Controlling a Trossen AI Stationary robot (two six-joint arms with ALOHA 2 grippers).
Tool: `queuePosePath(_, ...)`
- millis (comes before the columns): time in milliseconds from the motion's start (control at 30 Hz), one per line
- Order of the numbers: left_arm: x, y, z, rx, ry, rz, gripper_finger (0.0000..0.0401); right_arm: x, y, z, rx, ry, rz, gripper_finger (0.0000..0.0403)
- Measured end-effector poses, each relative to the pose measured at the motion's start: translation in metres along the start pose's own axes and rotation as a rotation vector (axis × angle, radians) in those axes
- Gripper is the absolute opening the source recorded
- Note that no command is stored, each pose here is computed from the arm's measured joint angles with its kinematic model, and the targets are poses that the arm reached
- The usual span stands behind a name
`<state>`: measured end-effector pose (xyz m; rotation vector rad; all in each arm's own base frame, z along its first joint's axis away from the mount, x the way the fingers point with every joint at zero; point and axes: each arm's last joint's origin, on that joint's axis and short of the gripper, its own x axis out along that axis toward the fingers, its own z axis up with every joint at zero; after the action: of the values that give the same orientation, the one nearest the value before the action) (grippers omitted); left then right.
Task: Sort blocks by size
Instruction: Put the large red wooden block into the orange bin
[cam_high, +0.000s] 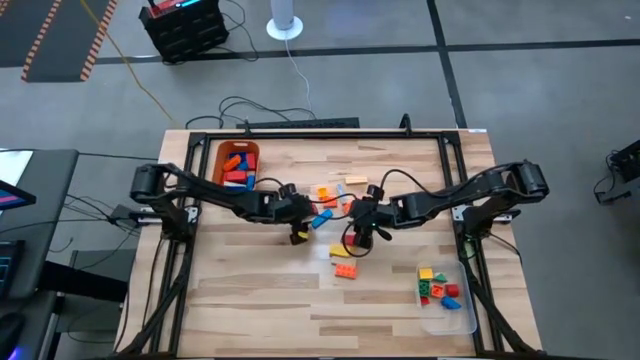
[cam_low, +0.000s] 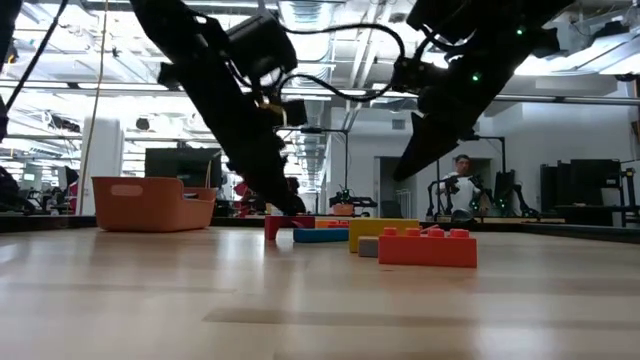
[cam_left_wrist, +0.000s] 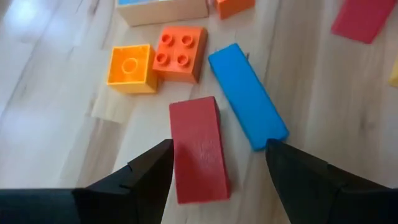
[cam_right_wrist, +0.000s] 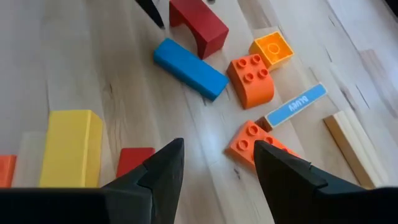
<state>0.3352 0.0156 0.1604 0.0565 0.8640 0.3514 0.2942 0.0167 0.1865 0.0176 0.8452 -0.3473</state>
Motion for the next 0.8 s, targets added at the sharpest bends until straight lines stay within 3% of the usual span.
queuePosePath(200,0.021,0.006,-0.010,-0.027,0.057,0.024,0.0249,-0.001,0.003,0.002,-0.002,-0.026,0.011,0.0223)
queuePosePath(400,0.023,0.011,-0.010,-0.031,0.058,0.033,0.0233,-0.002,0.005,0.004,-0.026,-0.050,0.019,0.0223)
queuePosePath(633,0.024,0.016,-0.008,0.005,0.043,0.039,0.0159,-0.002,0.004,0.004,-0.023,-0.053,0.017,0.0223)
queuePosePath(800,0.025,0.019,-0.006,-0.010,0.038,-0.038,0.0089,-0.003,0.006,0.004,-0.027,-0.058,0.024,0.0223)
